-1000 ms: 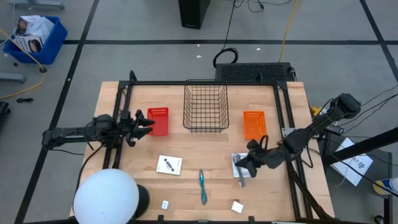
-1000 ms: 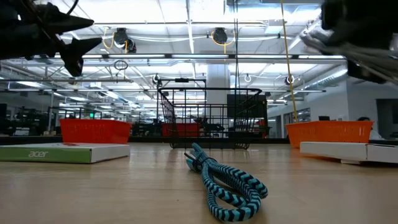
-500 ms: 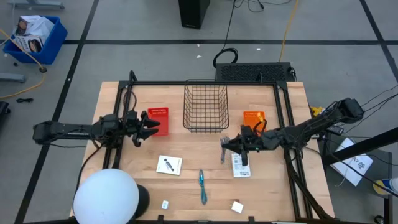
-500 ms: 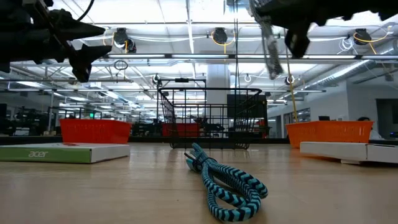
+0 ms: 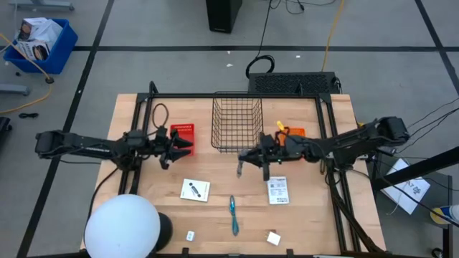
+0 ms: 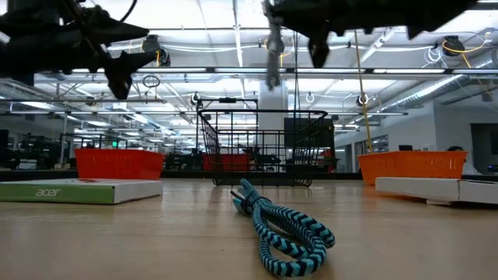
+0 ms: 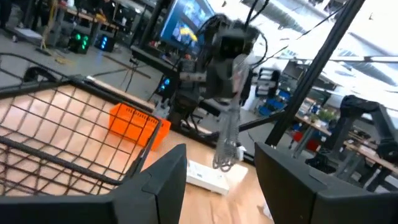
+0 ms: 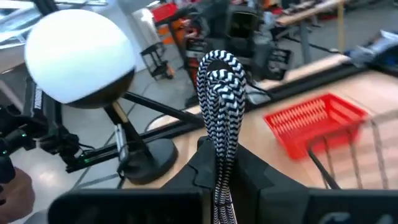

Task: Pick and place items into bin
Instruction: Put the black charger cable into the red basket

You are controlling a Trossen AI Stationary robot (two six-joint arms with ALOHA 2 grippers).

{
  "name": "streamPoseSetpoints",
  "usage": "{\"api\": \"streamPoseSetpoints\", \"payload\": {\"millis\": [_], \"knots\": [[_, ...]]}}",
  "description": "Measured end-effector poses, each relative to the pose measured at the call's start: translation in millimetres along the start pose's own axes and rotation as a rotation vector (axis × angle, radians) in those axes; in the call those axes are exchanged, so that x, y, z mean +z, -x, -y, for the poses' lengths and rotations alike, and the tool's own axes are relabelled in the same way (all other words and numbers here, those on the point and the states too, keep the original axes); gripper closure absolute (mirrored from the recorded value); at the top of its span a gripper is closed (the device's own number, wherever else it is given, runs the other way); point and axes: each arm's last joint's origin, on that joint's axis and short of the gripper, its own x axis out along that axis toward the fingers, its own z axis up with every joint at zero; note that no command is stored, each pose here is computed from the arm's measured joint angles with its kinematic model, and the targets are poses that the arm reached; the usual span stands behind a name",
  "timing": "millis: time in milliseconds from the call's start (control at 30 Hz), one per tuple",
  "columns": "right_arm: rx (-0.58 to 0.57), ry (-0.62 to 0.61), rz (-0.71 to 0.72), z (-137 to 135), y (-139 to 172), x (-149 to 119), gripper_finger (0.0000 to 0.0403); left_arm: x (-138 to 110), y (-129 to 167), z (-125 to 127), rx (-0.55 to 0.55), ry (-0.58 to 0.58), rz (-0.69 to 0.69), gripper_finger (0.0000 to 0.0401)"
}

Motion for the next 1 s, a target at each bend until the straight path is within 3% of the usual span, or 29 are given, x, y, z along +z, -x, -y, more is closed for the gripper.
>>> {"api": "streamPoseSetpoints", "payload": {"millis": [333,567,1000], "knots": [[0.031,0.076,-0.001,10.8,-41.9,26.3,0.0387,9.4,-40.8,3.6,-0.051,-0.005,-0.114,0.0208],[0.002,0.087,0.036,22.9,-46.2,40.4,0.0387,4.6,-63.5,8.1,-0.064,-0.039,-0.170,0.0208],[0.001,0.087,0.045,23.4,-46.0,41.6,0.0387,13.8,-103.4,14.8,-0.058,-0.109,-0.159,0.0208]]}}
